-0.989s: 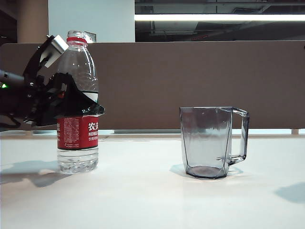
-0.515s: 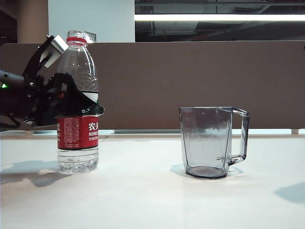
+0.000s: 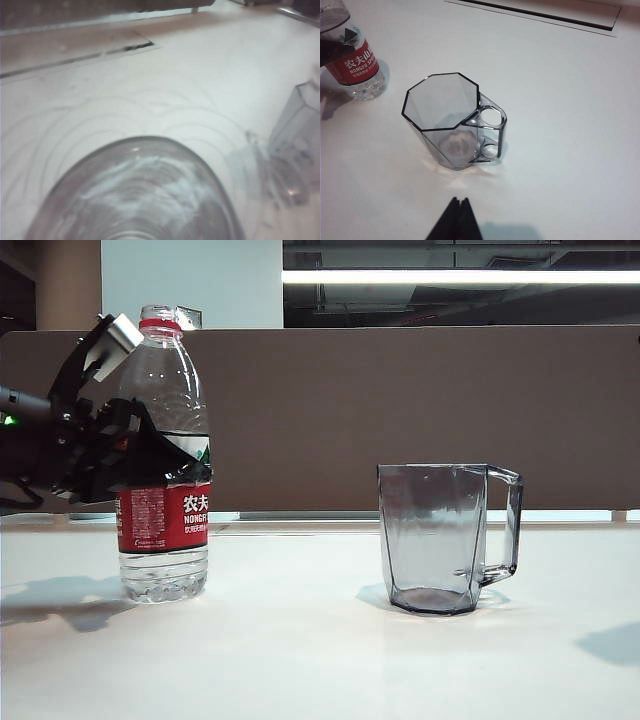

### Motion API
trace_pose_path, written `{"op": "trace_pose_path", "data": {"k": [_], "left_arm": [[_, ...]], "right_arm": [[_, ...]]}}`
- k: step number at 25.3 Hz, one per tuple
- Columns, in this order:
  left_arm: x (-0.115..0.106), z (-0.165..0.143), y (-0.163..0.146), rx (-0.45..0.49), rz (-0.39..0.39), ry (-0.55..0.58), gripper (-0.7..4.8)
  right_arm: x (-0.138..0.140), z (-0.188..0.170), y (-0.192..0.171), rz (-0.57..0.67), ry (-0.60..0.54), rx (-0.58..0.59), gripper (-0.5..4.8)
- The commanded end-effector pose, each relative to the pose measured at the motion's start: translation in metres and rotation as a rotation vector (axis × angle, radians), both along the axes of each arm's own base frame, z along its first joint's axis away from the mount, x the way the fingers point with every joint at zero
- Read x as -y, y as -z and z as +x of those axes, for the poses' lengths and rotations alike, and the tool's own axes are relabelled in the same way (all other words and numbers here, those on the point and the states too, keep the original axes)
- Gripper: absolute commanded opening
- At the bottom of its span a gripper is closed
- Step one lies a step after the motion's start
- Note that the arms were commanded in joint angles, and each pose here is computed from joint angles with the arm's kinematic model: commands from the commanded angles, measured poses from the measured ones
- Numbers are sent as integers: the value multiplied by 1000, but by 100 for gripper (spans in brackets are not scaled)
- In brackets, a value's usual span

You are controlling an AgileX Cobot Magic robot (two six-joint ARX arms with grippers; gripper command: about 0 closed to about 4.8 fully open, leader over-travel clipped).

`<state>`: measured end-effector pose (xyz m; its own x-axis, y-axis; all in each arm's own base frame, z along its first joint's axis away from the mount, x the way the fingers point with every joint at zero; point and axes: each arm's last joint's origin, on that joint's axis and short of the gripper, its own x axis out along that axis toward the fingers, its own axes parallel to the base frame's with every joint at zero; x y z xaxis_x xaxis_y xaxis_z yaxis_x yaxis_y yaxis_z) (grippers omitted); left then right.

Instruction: Pick up the mineral water bottle with the left hand on the table and pour water into the mug until it's half full.

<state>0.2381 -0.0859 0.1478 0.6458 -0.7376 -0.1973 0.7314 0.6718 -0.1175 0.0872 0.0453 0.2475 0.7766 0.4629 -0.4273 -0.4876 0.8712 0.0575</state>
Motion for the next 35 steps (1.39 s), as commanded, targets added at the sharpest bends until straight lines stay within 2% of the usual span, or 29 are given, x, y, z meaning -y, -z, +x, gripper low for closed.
{"op": "trace_pose_path", "data": {"k": [1,4,12,17,21,24,26,32,35], "left_arm": [[0,1,-4,37,-4,1,241],[0,2,-6,54,-8,-7,241],[5,14,-18,72,-9,-117,241],[18,23,-27,71,55,-96,241],[37,27,-35,72,116,-146,241],[50,26,-41,80,130,-161,241],[59,25,-47,102,116,-133,241],[71,26,-57,132,124,-101,241],[75,29,-62,128,180,-151,241]], "right_arm": [[0,0,-4,7,-3,22,-2],[0,0,-4,7,-3,22,-2],[-1,0,-4,4,-22,25,-2],[-1,0,-4,2,-46,27,-2],[-1,0,-4,0,-47,28,-2],[-1,0,-4,0,-47,28,-2],[-1,0,-4,0,-47,28,-2],[-1,0,-4,1,-48,28,-2],[-1,0,-4,0,-48,28,-2]]}}
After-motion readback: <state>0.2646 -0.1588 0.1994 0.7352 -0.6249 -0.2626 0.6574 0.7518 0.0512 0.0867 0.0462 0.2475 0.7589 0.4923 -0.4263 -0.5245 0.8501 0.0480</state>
